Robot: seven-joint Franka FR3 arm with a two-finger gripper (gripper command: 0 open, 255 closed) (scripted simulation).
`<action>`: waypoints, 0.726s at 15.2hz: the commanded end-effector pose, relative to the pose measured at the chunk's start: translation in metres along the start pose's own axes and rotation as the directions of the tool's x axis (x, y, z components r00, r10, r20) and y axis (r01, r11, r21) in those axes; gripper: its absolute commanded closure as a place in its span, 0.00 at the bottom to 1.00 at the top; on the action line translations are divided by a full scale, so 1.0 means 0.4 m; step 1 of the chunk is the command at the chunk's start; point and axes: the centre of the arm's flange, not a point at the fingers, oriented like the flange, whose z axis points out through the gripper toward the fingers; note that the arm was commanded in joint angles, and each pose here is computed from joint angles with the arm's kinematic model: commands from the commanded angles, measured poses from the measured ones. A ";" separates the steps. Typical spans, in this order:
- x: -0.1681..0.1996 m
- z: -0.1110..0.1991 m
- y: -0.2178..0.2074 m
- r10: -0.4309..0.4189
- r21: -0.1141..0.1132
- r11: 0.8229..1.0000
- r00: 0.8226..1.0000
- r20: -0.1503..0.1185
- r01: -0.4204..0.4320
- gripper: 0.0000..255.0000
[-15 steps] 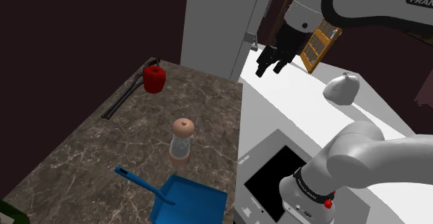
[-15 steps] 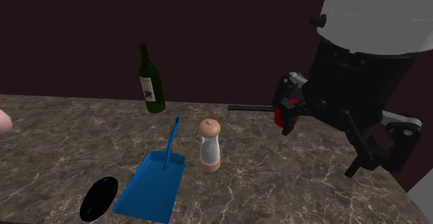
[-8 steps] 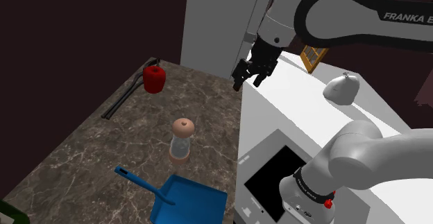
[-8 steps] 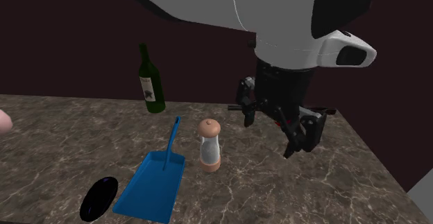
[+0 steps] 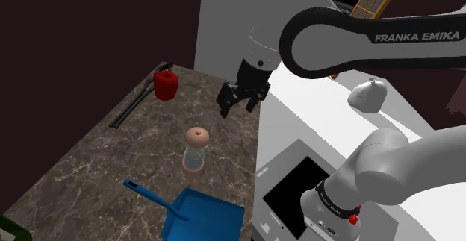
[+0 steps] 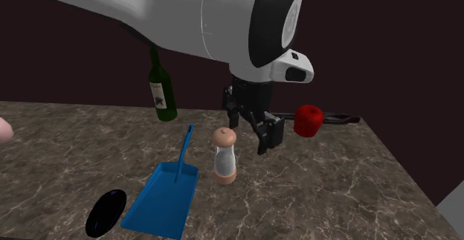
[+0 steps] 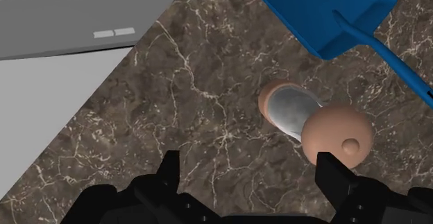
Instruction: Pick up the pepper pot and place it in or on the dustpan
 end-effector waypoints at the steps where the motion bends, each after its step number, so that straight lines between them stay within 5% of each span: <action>1: 0.001 0.029 -0.062 0.005 0.008 1.000 1.000 0.009 -0.005 0.00; 7: 0.002 0.120 -0.230 0.016 0.029 0.999 0.999 0.035 -0.017 0.00; 11: 0.001 0.161 -0.235 0.016 0.029 0.999 0.999 0.036 -0.017 0.00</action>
